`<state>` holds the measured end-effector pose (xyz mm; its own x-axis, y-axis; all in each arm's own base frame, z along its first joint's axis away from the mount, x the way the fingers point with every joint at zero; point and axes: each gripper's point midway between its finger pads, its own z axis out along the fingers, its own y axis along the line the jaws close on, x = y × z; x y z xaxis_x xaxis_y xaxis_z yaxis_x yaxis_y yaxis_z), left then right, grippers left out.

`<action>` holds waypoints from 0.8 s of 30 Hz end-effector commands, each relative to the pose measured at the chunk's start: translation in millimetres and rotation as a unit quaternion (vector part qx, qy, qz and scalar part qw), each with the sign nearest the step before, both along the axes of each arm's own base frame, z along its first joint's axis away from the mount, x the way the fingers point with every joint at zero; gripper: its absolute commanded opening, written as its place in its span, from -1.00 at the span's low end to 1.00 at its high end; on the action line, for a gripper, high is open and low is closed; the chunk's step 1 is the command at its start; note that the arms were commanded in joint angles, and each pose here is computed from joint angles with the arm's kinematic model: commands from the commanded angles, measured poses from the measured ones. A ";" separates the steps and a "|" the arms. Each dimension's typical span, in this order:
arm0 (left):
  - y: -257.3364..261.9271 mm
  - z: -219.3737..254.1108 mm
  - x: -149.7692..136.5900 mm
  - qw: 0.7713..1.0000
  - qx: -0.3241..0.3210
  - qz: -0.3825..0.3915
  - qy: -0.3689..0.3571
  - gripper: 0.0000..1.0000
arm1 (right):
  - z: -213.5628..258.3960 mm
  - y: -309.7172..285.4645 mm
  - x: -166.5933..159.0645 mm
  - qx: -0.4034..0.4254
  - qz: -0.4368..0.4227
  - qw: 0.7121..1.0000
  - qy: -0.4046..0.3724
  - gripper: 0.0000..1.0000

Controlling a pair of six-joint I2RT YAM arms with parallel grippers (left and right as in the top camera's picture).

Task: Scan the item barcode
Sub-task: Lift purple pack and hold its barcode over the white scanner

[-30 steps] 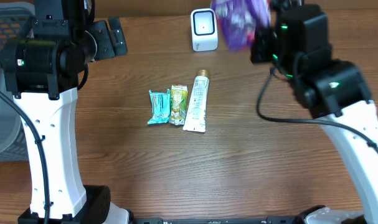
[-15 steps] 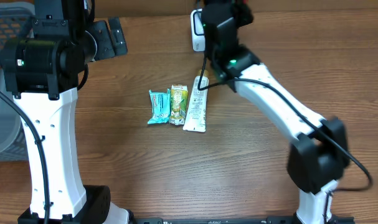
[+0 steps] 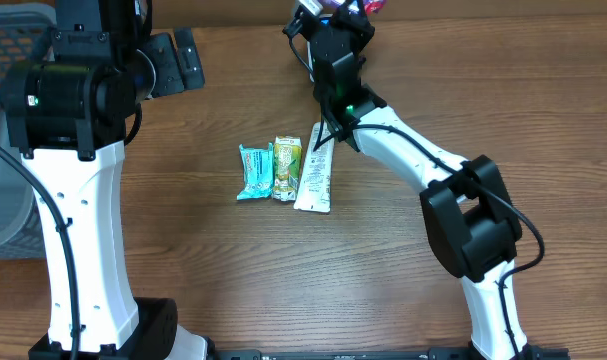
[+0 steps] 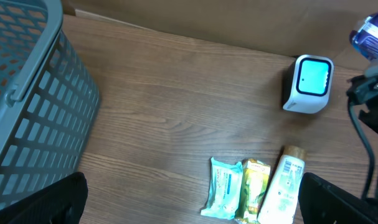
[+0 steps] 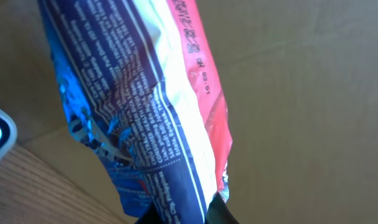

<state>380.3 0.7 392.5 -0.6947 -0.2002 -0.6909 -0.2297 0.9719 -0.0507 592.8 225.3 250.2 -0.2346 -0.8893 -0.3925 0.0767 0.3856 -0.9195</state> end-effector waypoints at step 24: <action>1.8 1.7 2.0 1.000 -0.001 0.010 -0.004 0.99 | -39.2 -4.7 20.2 -0.062 0.001 0.998 0.000 -0.93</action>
